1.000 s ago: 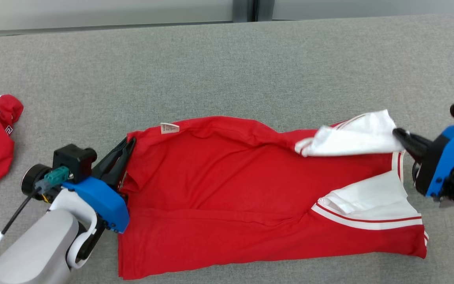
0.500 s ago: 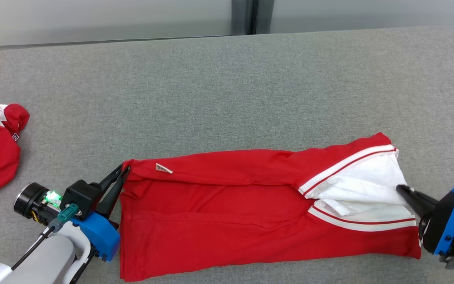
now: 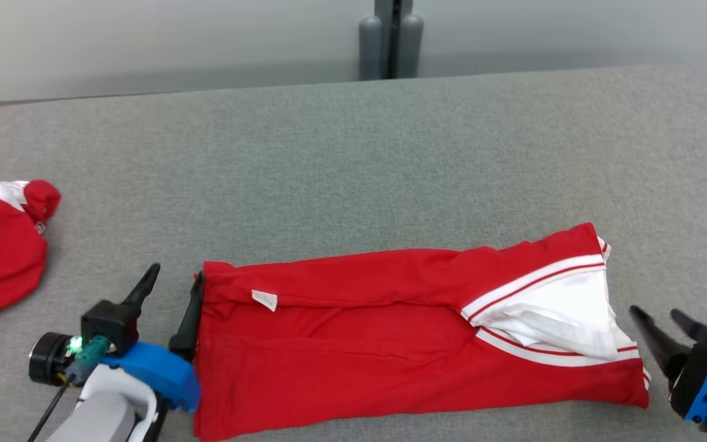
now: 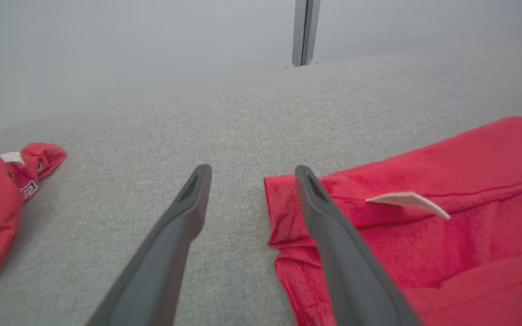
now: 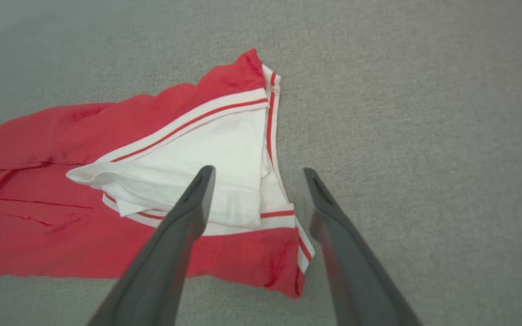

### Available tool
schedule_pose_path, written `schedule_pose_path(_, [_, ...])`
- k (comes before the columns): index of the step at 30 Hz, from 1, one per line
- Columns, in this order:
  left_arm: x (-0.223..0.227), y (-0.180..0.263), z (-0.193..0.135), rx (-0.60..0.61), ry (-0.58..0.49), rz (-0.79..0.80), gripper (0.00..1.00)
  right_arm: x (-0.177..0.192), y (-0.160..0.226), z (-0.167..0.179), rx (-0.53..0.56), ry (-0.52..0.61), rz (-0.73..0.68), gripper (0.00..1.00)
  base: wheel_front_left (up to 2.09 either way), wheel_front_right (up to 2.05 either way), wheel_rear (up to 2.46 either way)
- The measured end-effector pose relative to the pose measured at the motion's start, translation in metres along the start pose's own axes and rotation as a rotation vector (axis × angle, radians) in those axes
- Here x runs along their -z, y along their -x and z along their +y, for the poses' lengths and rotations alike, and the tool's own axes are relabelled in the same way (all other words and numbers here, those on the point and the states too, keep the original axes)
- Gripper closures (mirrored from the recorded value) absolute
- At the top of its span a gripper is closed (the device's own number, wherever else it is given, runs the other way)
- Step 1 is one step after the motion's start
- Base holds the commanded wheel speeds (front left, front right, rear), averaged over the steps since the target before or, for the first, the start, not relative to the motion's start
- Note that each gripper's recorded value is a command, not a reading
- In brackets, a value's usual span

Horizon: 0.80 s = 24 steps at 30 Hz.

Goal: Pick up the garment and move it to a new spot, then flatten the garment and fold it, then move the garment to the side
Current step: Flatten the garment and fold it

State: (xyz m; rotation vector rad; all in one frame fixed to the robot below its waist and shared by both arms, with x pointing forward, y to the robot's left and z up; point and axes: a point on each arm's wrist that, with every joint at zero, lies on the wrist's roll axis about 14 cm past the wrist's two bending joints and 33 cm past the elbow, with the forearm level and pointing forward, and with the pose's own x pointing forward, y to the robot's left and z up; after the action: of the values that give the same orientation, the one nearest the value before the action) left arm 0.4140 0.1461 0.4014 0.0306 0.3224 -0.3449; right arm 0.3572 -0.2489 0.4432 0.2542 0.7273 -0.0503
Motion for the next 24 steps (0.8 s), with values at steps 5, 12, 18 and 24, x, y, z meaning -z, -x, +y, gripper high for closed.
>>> schedule_pose_path(5, [-0.045, 0.009, 0.009, -0.119, 0.135, -0.173, 0.0, -0.014, 0.001, -0.003, 0.034, 0.018, -0.12, 0.0, 0.0, 0.0, 0.0])
schedule_pose_path(12, [-0.081, 0.027, 0.016, -0.203, 0.214, -0.334, 0.0, -0.01, -0.005, -0.01, 0.076, 0.016, -0.155, 0.0, 0.0, 0.0, 0.0])
schedule_pose_path(18, [-0.071, 0.028, 0.013, -0.184, 0.188, -0.32, 0.0, 0.008, -0.028, -0.008, 0.077, -0.019, -0.054, 0.0, 0.0, 0.0, 0.0])
schedule_pose_path(24, [-0.065, 0.025, 0.017, -0.178, 0.17, -0.302, 0.0, 0.018, -0.055, 0.001, 0.062, -0.049, 0.029, 0.0, 0.0, 0.0, 0.0])
